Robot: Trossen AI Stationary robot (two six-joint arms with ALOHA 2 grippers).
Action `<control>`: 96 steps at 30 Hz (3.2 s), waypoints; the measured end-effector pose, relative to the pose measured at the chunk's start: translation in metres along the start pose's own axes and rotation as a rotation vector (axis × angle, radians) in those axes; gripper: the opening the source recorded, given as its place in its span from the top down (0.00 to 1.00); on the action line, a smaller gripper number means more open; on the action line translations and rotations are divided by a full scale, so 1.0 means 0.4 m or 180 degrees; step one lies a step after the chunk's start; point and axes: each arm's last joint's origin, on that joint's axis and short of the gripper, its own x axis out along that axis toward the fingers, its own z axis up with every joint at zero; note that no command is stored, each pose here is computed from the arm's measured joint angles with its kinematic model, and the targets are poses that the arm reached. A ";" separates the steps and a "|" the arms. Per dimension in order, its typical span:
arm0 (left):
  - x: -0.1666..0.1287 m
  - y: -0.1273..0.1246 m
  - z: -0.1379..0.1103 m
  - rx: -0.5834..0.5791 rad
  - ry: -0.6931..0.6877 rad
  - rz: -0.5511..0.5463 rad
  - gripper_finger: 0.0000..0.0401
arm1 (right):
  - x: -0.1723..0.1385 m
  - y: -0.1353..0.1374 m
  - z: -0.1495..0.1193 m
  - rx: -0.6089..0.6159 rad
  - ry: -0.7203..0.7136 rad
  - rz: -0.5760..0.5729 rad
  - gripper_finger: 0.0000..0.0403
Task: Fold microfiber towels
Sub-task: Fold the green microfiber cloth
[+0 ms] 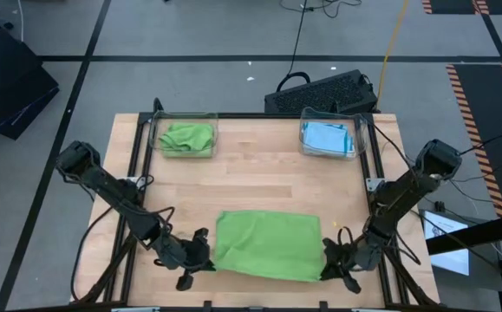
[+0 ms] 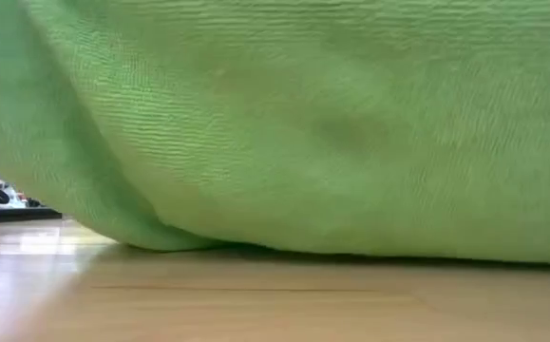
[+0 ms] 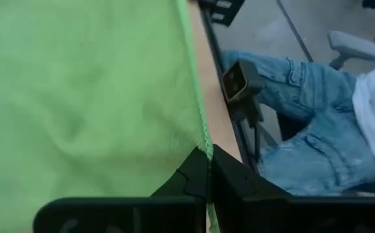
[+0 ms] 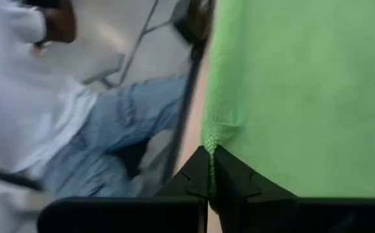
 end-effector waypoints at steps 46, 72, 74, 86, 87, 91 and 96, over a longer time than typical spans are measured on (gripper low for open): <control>-0.016 0.267 0.074 0.0227 0.0223 0.1774 0.57 | -0.098 -0.176 0.036 0.0412 -0.0327 -0.2550 0.46; 0.003 0.251 -0.005 -0.0540 0.0126 0.1984 0.53 | -0.068 -0.172 0.009 -0.0443 0.0148 -0.2471 0.61; 0.004 0.262 -0.020 -0.0616 0.0127 0.2012 0.53 | -0.065 -0.176 0.007 -0.0489 0.0183 -0.2494 0.66; 0.005 0.274 -0.044 -0.0657 0.0164 0.2046 0.53 | -0.085 -0.185 0.036 -0.0155 0.0063 -0.2492 0.97; 0.005 0.274 -0.044 -0.0646 0.0166 0.2044 0.53 | -0.091 -0.186 0.037 -0.0100 0.0061 -0.2519 0.97; 0.005 0.274 -0.043 -0.0599 0.0176 0.2043 0.53 | -0.115 -0.200 0.032 0.0097 0.0114 -0.2769 0.99; 0.005 0.274 -0.042 -0.0583 0.0153 0.2054 0.53 | -0.118 -0.215 0.030 0.0193 0.0045 -0.2939 0.98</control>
